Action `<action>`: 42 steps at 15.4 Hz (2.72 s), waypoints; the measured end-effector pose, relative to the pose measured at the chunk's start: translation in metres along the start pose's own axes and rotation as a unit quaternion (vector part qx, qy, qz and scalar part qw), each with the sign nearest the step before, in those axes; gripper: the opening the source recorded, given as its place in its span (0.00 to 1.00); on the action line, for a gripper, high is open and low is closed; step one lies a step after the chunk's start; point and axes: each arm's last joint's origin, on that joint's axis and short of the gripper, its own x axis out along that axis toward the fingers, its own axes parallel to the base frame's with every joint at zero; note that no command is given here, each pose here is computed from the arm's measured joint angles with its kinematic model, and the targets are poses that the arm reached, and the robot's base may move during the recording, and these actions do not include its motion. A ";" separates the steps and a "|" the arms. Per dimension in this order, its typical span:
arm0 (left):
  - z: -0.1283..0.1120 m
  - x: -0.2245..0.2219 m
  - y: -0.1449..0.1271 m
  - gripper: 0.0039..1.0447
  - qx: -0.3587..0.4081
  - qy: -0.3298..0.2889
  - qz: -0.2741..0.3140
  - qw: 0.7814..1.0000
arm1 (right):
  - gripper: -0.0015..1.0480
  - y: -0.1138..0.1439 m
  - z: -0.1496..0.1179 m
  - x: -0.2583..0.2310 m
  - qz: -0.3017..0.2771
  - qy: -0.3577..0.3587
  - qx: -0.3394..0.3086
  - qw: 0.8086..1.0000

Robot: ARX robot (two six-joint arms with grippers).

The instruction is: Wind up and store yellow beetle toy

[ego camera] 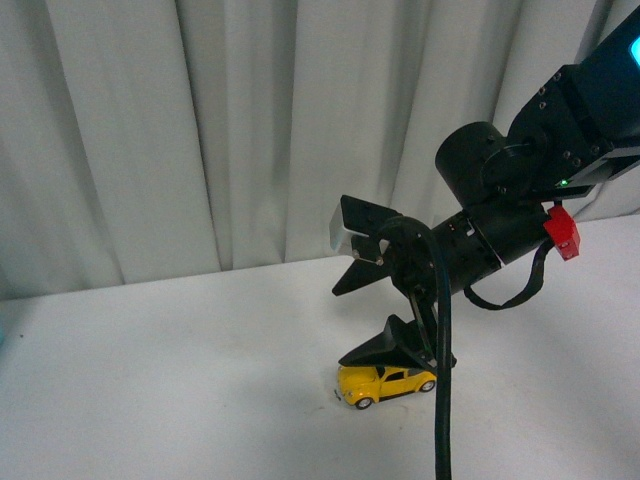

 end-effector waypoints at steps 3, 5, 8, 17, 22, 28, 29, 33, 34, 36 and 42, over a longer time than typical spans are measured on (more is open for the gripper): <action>0.000 0.000 0.000 0.94 0.000 0.000 0.000 1.000 | 0.94 0.004 -0.008 0.005 0.029 0.014 -0.009 0.999; 0.000 0.000 0.000 0.94 0.000 0.000 0.000 1.000 | 0.94 0.009 -0.020 0.007 0.057 0.034 -0.014 0.998; 0.000 0.000 0.000 0.94 0.000 0.000 0.000 1.000 | 0.94 0.013 -0.038 0.002 0.075 0.056 -0.032 0.995; 0.000 0.000 0.000 0.94 0.000 0.000 0.000 1.000 | 0.80 0.006 -0.049 0.000 0.074 0.066 -0.064 0.993; 0.000 0.000 0.000 0.94 0.000 0.000 0.000 1.000 | 0.40 0.001 -0.051 0.000 0.069 0.057 -0.070 0.994; 0.000 0.000 0.000 0.94 0.000 0.000 0.000 1.000 | 0.40 -0.003 -0.068 -0.009 0.044 0.048 -0.057 0.996; 0.000 0.000 0.000 0.94 0.000 0.000 0.000 1.000 | 0.40 -0.002 -0.073 -0.012 0.039 0.046 -0.053 0.997; 0.000 0.000 0.000 0.94 0.000 0.000 0.000 1.000 | 0.40 0.009 -0.095 -0.038 0.006 0.055 -0.046 0.997; 0.000 0.000 0.000 0.94 0.000 0.000 0.000 1.000 | 0.40 0.017 -0.104 -0.047 -0.005 0.058 -0.040 0.997; 0.000 0.000 0.000 0.94 0.000 0.000 0.000 1.000 | 0.40 0.034 -0.116 -0.060 -0.021 0.061 -0.032 0.997; 0.000 0.000 0.000 0.94 0.000 0.000 0.000 1.000 | 0.40 0.074 -0.133 -0.082 -0.049 0.060 0.009 0.997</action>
